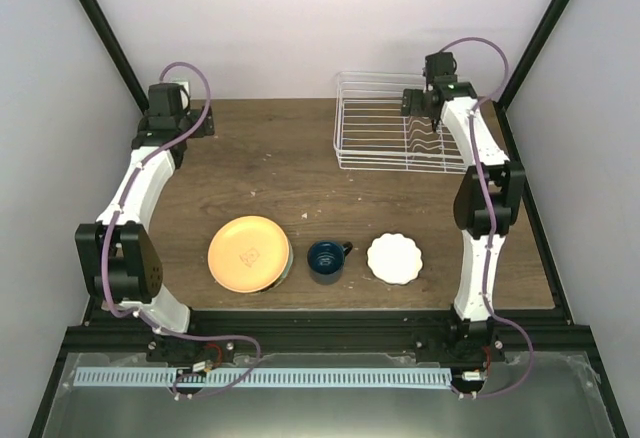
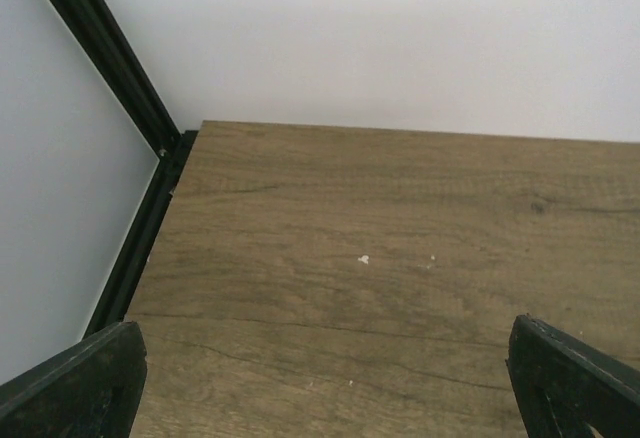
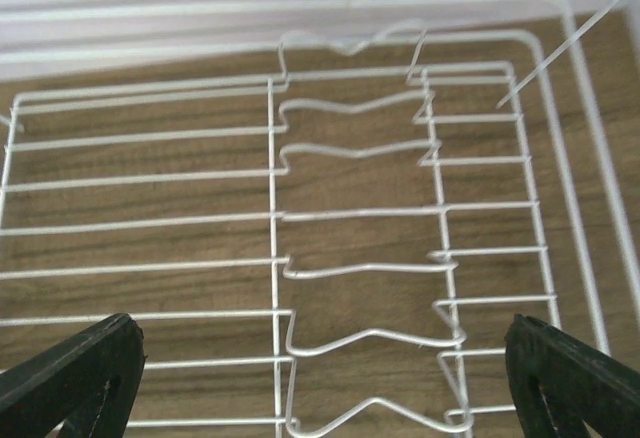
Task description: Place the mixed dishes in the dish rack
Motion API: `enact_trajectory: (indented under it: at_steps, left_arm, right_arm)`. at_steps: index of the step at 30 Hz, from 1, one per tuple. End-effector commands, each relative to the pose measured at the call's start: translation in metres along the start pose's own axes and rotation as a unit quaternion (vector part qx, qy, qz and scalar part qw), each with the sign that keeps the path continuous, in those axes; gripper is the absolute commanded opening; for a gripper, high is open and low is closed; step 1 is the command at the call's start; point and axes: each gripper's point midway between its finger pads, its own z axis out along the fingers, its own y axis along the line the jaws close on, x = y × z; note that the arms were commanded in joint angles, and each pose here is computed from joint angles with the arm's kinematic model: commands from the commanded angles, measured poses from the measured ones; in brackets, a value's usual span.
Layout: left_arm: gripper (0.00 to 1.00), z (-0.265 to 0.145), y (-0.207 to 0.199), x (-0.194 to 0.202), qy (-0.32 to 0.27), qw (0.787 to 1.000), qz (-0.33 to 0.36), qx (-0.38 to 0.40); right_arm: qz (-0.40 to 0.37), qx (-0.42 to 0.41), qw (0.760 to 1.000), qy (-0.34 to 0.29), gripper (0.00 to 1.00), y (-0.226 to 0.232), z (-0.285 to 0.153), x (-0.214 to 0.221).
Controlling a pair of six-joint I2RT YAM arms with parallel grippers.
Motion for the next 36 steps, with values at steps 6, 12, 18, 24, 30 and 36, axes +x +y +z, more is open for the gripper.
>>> enact_trajectory:
  at_steps: [6,12,18,24,30,36]
  left_arm:
    - [1.0,0.004,-0.012,0.007,0.017,0.999,0.019,0.029]
    - [1.0,0.006,-0.014,0.012,0.023,0.999,0.022,0.034]
    - [1.0,0.008,-0.016,0.016,0.028,0.999,0.018,0.041]
    - [1.0,0.008,-0.018,0.019,0.03,0.998,0.017,0.045]
    - [1.0,0.01,-0.019,0.021,0.034,0.998,0.015,0.047]
    - [1.0,0.012,-0.019,0.023,0.037,0.998,0.015,0.048]
  right_arm:
    - [-0.02,-0.047,0.998,0.038,1.0,0.039,0.006,0.017]
    - [-0.04,0.04,0.996,0.066,1.0,0.013,0.021,0.035]
    - [-0.054,0.08,0.992,0.08,1.0,-0.001,0.028,0.044]
    - [-0.06,0.105,0.989,0.091,1.0,-0.01,0.034,0.054]
    - [-0.056,0.117,0.986,0.102,1.0,-0.018,0.041,0.063]
    - [-0.039,0.095,0.986,0.131,1.0,-0.022,0.055,0.084]
